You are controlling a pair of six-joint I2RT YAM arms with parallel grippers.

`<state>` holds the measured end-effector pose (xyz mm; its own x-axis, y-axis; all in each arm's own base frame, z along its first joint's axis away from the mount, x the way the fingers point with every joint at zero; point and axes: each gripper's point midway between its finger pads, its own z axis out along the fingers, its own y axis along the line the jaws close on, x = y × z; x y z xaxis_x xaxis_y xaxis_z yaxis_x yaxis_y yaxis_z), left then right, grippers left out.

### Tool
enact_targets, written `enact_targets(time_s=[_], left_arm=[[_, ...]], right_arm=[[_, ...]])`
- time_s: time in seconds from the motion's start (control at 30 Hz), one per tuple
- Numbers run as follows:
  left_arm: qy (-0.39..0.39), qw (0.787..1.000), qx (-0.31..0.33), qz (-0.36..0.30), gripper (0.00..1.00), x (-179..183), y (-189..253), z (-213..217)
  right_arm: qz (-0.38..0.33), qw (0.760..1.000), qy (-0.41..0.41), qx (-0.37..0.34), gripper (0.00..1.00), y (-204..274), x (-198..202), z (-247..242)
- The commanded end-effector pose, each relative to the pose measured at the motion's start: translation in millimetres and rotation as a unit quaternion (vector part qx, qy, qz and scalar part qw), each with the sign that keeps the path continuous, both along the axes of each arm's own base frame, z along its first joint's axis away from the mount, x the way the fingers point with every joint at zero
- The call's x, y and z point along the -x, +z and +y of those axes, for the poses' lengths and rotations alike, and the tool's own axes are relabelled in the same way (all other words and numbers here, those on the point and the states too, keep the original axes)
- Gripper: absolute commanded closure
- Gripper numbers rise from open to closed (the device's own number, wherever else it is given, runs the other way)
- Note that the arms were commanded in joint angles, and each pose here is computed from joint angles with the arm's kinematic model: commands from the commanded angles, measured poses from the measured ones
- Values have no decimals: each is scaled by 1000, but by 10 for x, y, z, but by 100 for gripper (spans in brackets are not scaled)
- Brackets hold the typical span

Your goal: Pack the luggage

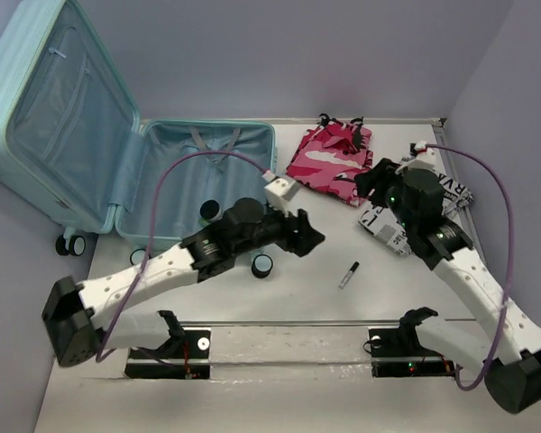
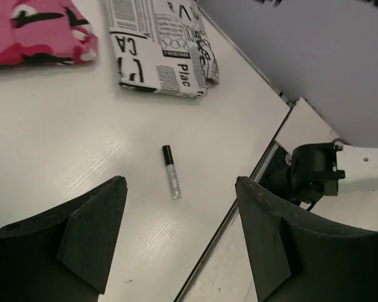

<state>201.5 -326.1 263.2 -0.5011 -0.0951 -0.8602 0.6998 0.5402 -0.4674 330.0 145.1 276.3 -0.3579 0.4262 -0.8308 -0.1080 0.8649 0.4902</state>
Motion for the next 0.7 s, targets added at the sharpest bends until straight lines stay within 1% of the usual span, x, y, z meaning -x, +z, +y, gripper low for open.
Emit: enact_targets(time_s=[0.0, 0.07, 0.13, 0.17, 0.2, 0.27, 0.3, 0.33, 0.37, 0.43, 0.53, 0.67], left_arm=[[22, 997, -69, -33, 22, -72, -139, -595], [28, 993, -114, -29, 24, -104, -387, -758], [21, 981, -190, -29, 24, -36, -905, -1026], [27, 981, -188, -34, 24, -67, -828, -1038], [15, 976, -217, -33, 24, 1, -1029, -1176], [16, 968, -249, -41, 24, 35, -1231, -1268], [11, 961, -274, -39, 24, 60, -1463, -1321], [3, 960, -276, -43, 24, 123, -1491, -1413], [5, 955, -293, -42, 24, 126, -1655, -1434], [7, 951, -308, -40, 23, 116, -1813, -1456], [8, 946, -321, -41, 23, 105, -1940, -1458], [-4, 940, -338, -39, 28, 126, -2160, -1457]], right_arm=[[-5, 994, -93, 61, 41, -4, 305, -586], [-12, 991, -113, 67, 41, 42, 462, -733], [-18, 990, -121, 69, 41, 66, 573, -817], [-19, 990, -122, 69, 41, 74, 603, -833], [-19, 990, -123, 69, 41, 77, 630, -848], [-18, 990, -123, 72, 41, 74, 678, -873], [-24, 990, -123, 69, 41, 110, 705, -885], [-25, 990, -121, 70, 41, 114, 717, -882], [-25, 990, -119, 71, 41, 110, 730, -886], [-26, 990, -117, 73, 41, 130, 746, -890], [-23, 991, -113, 74, 41, 108, 743, -875], [-22, 992, -107, 68, 41, 103, 737, -841]])
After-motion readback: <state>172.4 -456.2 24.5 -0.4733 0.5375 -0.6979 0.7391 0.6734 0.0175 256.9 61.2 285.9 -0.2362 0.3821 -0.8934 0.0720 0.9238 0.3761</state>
